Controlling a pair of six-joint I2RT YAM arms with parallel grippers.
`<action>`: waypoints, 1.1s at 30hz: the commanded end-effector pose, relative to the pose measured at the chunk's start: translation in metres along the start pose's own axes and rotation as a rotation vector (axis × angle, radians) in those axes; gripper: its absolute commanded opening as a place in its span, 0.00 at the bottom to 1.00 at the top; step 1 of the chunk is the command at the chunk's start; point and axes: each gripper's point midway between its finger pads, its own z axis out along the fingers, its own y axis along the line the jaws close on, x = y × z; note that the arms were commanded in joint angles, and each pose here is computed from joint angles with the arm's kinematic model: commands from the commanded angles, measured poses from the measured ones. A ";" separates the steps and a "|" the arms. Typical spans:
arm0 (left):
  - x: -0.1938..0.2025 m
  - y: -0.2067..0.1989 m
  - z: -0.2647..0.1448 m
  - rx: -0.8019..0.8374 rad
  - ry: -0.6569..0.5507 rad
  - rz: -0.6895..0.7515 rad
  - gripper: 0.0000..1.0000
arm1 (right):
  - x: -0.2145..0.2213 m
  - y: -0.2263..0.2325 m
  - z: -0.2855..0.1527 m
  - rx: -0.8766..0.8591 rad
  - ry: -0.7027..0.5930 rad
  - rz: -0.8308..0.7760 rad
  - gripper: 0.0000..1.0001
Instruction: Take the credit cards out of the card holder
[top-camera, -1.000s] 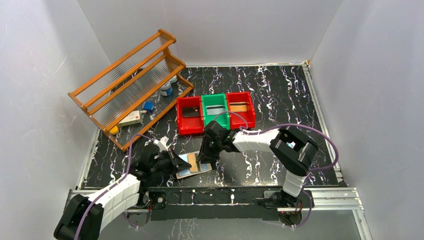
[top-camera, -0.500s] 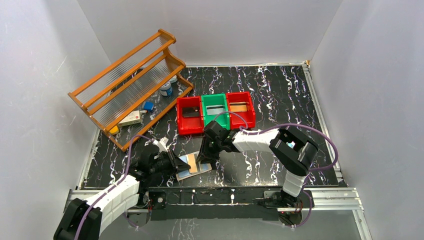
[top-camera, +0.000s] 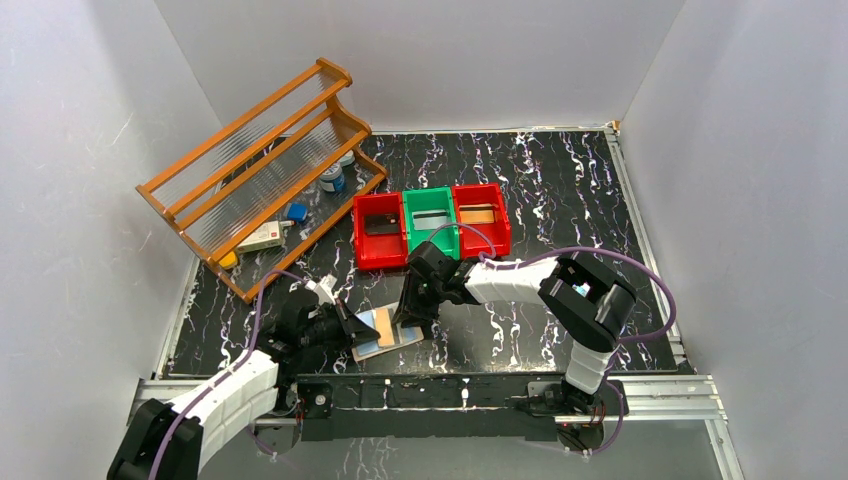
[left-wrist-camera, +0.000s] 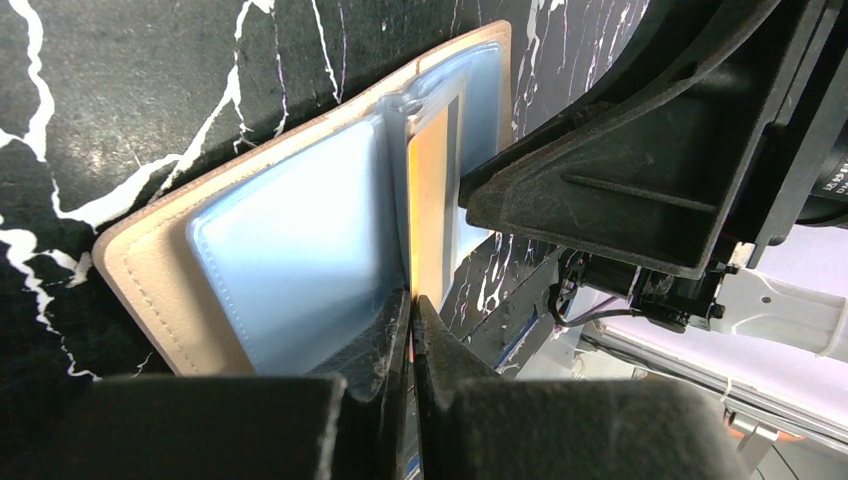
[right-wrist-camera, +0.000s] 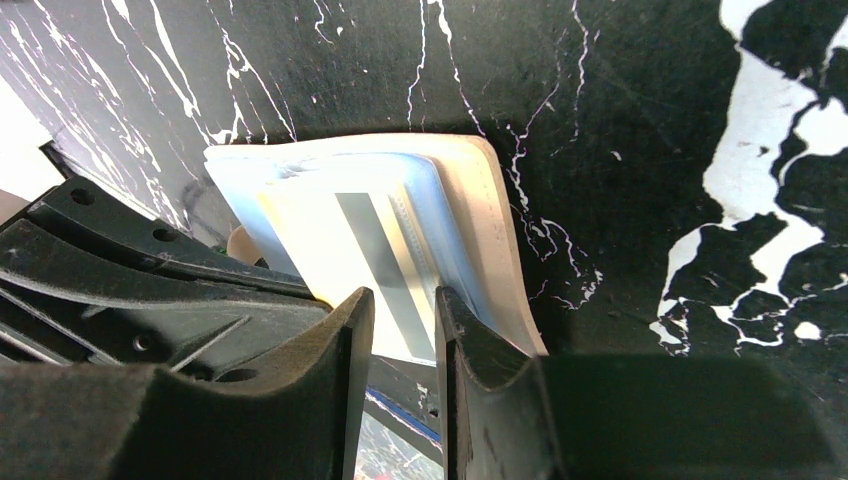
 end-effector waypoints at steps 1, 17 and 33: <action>-0.004 -0.011 -0.005 0.002 0.003 0.041 0.00 | 0.008 -0.060 0.014 0.209 0.012 0.018 0.38; -0.009 0.008 -0.015 -0.169 0.002 0.083 0.00 | 0.006 -0.053 0.013 0.188 0.007 0.008 0.38; -0.011 -0.006 -0.012 -0.119 0.011 0.094 0.00 | -0.016 0.051 -0.031 -0.145 -0.095 -0.203 0.41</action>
